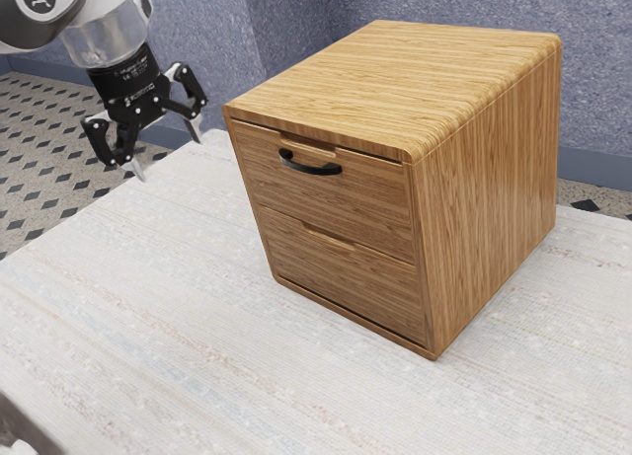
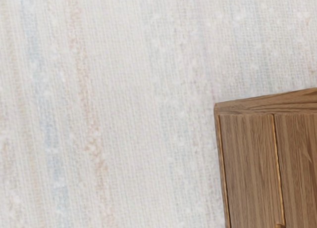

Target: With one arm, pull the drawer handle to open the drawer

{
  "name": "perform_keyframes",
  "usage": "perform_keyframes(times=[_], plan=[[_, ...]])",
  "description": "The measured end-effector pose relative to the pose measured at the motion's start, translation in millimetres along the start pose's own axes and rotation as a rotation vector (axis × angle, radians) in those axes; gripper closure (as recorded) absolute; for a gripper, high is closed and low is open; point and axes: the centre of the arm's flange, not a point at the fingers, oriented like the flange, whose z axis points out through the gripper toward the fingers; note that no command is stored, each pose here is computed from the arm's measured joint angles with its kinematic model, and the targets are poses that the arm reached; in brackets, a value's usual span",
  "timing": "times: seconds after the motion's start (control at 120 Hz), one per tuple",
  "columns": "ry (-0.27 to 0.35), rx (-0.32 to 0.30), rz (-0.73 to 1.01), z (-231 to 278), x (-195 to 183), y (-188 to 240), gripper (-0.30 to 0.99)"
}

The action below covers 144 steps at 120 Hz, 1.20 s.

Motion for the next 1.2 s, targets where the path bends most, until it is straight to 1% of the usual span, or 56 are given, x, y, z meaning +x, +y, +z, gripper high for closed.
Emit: perform_keyframes(times=[0.175, 0.283, 0.342, 0.408, 0.45, 0.5, 0.617, 0.675, 0.767, 0.867, 0.908, 0.975, 1.1, 1.2], plan=[[0.000, 0.002, -0.060, 1, 15, -6, 0.02], [-0.029, -0.014, -0.074, -1, 13, -6, 0.02], [-0.026, -0.051, -0.079, -19, 10, -8, 0.02], [0.016, -0.139, -0.078, -69, 1, -21, 0.03], [0.031, -0.166, -0.083, -84, -2, -25, 0.03], [0.037, -0.175, -0.094, -85, -1, -21, 0.03], [0.018, -0.208, -0.103, -75, -5, -3, 0.03], [0.010, -0.239, -0.086, -80, -19, 2, 0.03], [-0.004, -0.294, -0.047, -95, -53, -2, 0.03], [-0.044, -0.331, 0.037, -92, -112, -13, 0.03], [-0.053, -0.340, 0.052, -83, -125, -20, 0.03], [-0.050, -0.352, 0.045, -67, -129, -30, 0.03], [-0.043, -0.382, 0.011, -40, -124, -44, 0.04], [-0.040, -0.402, -0.011, -15, -122, -45, 0.07]])
